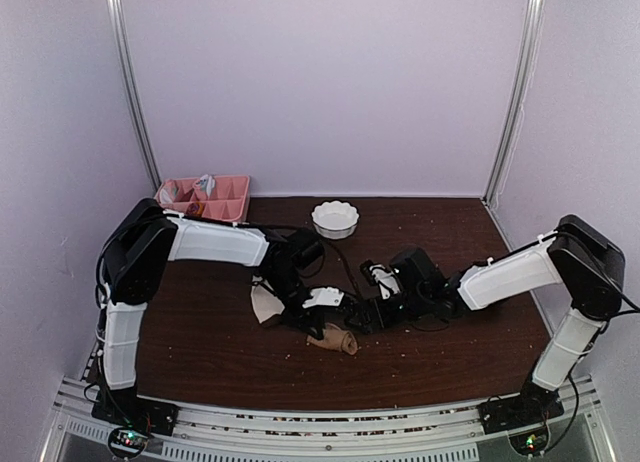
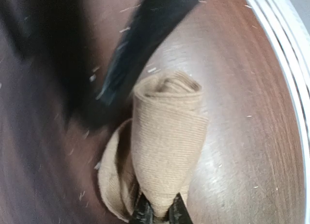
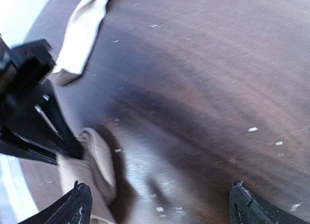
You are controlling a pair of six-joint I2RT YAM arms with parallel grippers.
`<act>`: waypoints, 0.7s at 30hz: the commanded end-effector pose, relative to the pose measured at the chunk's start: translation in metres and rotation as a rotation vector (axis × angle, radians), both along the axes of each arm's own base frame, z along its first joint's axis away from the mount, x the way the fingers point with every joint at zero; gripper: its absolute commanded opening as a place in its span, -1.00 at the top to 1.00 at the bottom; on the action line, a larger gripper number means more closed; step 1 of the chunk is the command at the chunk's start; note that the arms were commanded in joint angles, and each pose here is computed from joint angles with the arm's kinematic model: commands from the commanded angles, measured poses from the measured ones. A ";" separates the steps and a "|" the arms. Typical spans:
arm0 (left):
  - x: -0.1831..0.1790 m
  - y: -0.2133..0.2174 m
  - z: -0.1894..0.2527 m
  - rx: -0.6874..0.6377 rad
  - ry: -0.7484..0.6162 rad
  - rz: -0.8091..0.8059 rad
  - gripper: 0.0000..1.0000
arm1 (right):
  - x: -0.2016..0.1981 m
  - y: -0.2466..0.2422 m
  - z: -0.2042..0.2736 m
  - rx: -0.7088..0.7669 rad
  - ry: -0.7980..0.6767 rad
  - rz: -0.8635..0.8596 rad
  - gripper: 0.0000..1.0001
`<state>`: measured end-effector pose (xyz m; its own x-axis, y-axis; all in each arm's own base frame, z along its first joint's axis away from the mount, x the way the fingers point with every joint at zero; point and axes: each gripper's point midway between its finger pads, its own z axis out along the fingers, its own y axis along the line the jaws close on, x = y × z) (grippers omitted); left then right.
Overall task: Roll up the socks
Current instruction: Roll the sock at the center of the board.
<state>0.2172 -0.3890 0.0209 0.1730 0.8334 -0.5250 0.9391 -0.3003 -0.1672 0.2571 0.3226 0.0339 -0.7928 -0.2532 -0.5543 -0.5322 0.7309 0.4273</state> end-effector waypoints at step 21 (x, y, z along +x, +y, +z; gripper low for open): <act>-0.010 0.060 -0.047 0.386 0.195 0.165 1.00 | -0.013 -0.072 0.068 0.214 -0.289 -0.269 -0.99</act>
